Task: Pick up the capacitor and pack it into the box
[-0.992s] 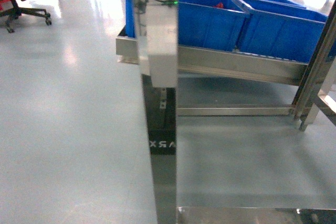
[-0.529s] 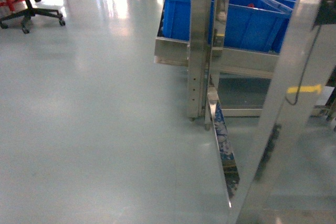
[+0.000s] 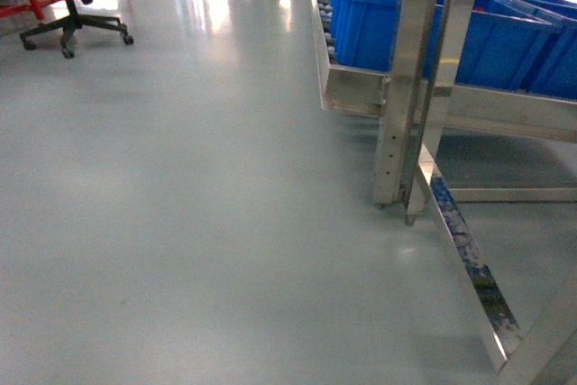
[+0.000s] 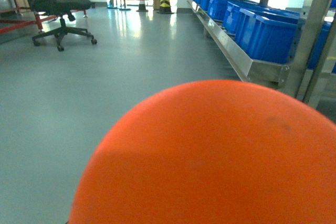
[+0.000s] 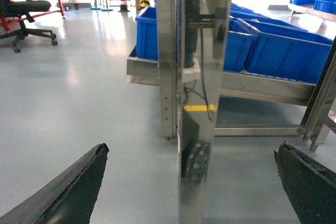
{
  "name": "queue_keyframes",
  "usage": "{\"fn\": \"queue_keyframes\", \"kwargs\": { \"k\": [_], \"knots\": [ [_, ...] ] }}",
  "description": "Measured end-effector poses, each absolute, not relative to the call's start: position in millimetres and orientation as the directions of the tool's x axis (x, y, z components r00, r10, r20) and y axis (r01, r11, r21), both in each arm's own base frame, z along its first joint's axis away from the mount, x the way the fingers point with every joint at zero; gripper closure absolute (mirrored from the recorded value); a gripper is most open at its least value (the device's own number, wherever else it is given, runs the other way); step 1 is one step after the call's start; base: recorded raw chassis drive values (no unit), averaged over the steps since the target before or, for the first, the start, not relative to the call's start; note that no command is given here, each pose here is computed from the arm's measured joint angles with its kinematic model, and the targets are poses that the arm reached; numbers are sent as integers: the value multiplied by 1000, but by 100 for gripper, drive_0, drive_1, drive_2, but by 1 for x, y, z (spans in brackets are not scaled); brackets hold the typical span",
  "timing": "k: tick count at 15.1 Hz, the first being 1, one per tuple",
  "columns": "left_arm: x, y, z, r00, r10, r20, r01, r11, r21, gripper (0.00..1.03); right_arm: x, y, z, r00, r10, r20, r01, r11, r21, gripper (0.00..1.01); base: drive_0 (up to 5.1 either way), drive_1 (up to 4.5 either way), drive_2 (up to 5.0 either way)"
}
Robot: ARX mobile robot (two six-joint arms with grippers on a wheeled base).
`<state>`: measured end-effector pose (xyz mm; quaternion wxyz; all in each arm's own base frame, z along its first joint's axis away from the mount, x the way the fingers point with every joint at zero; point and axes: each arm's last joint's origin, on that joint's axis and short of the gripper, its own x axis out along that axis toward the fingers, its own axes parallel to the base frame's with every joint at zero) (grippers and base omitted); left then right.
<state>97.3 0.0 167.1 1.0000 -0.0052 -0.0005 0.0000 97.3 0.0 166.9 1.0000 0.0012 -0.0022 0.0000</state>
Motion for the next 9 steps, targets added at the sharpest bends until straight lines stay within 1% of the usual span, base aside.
{"fn": "queue_keyframes", "kwargs": {
  "k": [9],
  "knots": [
    [97, 0, 167, 1000, 1, 0, -1, 1000, -10, 60, 97, 0, 167, 1000, 0, 4, 0, 1000, 2, 3, -504, 242, 242]
  ]
}}
